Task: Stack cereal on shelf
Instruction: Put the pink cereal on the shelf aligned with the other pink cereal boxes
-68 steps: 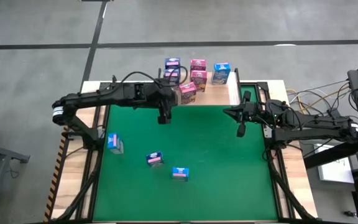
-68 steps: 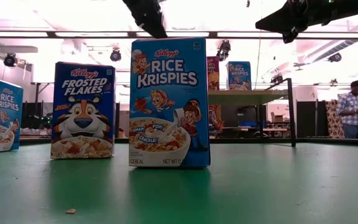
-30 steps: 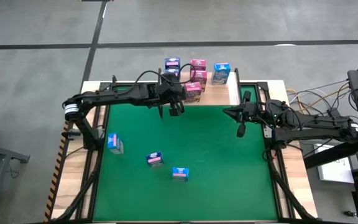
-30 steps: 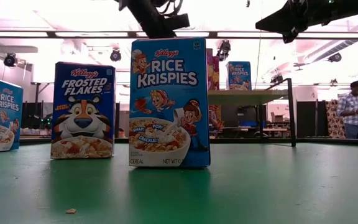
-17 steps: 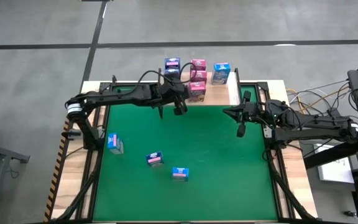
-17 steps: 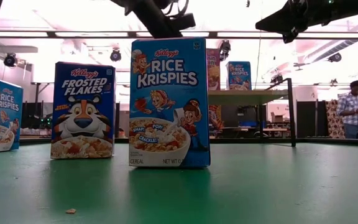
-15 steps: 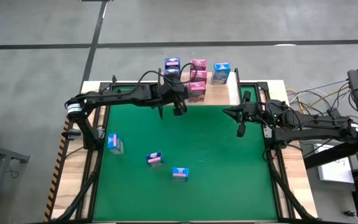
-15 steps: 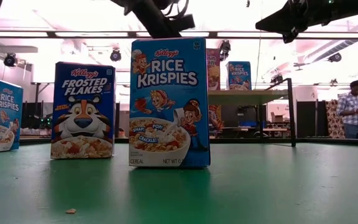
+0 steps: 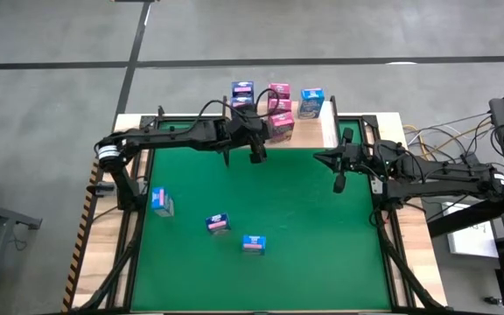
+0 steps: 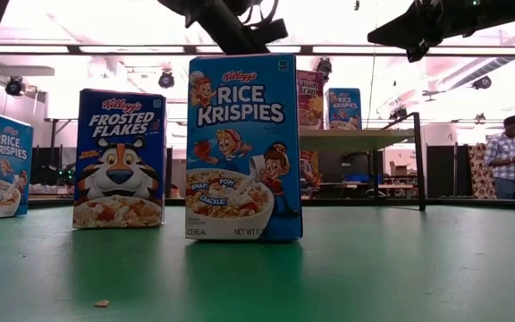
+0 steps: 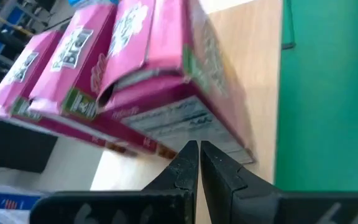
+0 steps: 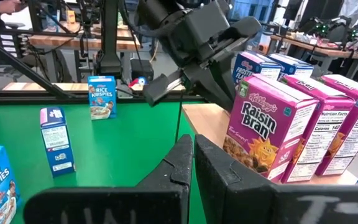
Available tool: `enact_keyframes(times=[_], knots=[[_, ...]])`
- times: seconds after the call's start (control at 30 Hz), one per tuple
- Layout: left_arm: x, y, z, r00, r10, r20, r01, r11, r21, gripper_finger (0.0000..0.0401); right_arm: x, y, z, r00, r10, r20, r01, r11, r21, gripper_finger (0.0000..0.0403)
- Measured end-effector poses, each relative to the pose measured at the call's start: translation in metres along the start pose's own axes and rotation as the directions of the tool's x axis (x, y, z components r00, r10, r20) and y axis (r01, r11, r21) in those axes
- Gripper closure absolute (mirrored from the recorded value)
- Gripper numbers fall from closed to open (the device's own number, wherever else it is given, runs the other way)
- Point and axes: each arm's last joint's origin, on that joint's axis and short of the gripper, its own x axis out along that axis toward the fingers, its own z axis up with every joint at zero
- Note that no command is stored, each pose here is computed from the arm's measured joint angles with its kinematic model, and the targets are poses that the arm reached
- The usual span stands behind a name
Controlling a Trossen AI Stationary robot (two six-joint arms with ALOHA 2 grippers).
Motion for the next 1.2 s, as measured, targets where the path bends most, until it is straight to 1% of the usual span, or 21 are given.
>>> enact_keyframes(times=[0.1,0.17,0.47,0.6,0.67,0.7,0.77,0.83,0.87,0.9,0.97,1.07,1.2], knots=[[0.000,0.000,-0.002,1.000,0.013,-0.026,-0.013,1.000,-0.004,0.0401,0.000,0.000,0.000,1.000,0.000,0.000,0.000,1.000,0.000,0.0394],[0.000,0.000,-0.002,1.000,0.015,-0.023,-0.015,1.000,-0.012,0.0401,0.000,0.000,0.000,1.000,0.000,0.000,0.000,1.000,0.000,0.0394],[0.001,0.005,0.004,0.997,0.060,0.038,-0.058,0.996,-0.061,0.0401,0.000,0.000,0.000,1.000,-0.001,0.005,0.001,1.000,-0.005,0.0394],[0.000,0.005,0.001,0.994,0.108,-0.017,-0.109,0.991,-0.072,0.0401,0.000,0.000,0.000,1.000,0.000,0.004,0.000,1.000,-0.006,0.0394],[-0.004,0.003,0.001,0.995,0.093,-0.032,-0.096,0.992,-0.085,0.0401,0.000,0.000,0.000,1.000,0.000,0.005,0.001,1.000,-0.007,0.0394],[-0.006,0.000,0.002,0.997,0.071,-0.027,-0.073,0.993,-0.094,0.0401,0.000,0.000,0.000,1.000,-0.001,0.004,0.001,1.000,-0.007,0.0394],[-0.011,-0.007,0.005,0.999,-0.044,0.018,0.046,0.994,-0.104,0.0401,0.000,0.000,0.000,1.000,0.000,0.004,0.001,1.000,-0.008,0.0394],[-0.014,-0.015,0.011,0.978,-0.182,0.100,0.193,0.975,-0.107,0.0401,0.000,0.000,0.000,1.000,0.000,0.005,0.001,1.000,-0.008,0.0394],[-0.015,-0.018,0.013,0.966,-0.223,0.132,0.237,0.966,-0.103,0.0401,0.000,0.000,0.000,1.000,0.000,0.005,0.001,1.000,-0.010,0.0394],[-0.014,-0.022,0.016,0.958,-0.238,0.162,0.256,0.961,-0.100,0.0401,0.000,0.000,0.000,1.000,-0.001,0.005,0.001,1.000,-0.012,0.0394],[-0.014,-0.023,0.019,0.960,-0.212,0.184,0.233,0.967,-0.099,0.0401,0.000,0.000,0.000,1.000,-0.001,0.005,0.001,1.000,-0.014,0.0394],[-0.013,-0.019,0.021,0.976,-0.119,0.180,0.142,0.983,-0.119,0.0401,0.000,0.000,0.001,1.000,-0.001,0.008,0.001,1.000,-0.014,0.0394],[-0.013,-0.015,0.021,0.990,-0.003,0.143,0.024,0.989,-0.147,0.0401,0.000,0.000,0.001,1.000,-0.002,0.008,0.002,1.000,-0.021,0.0394]])
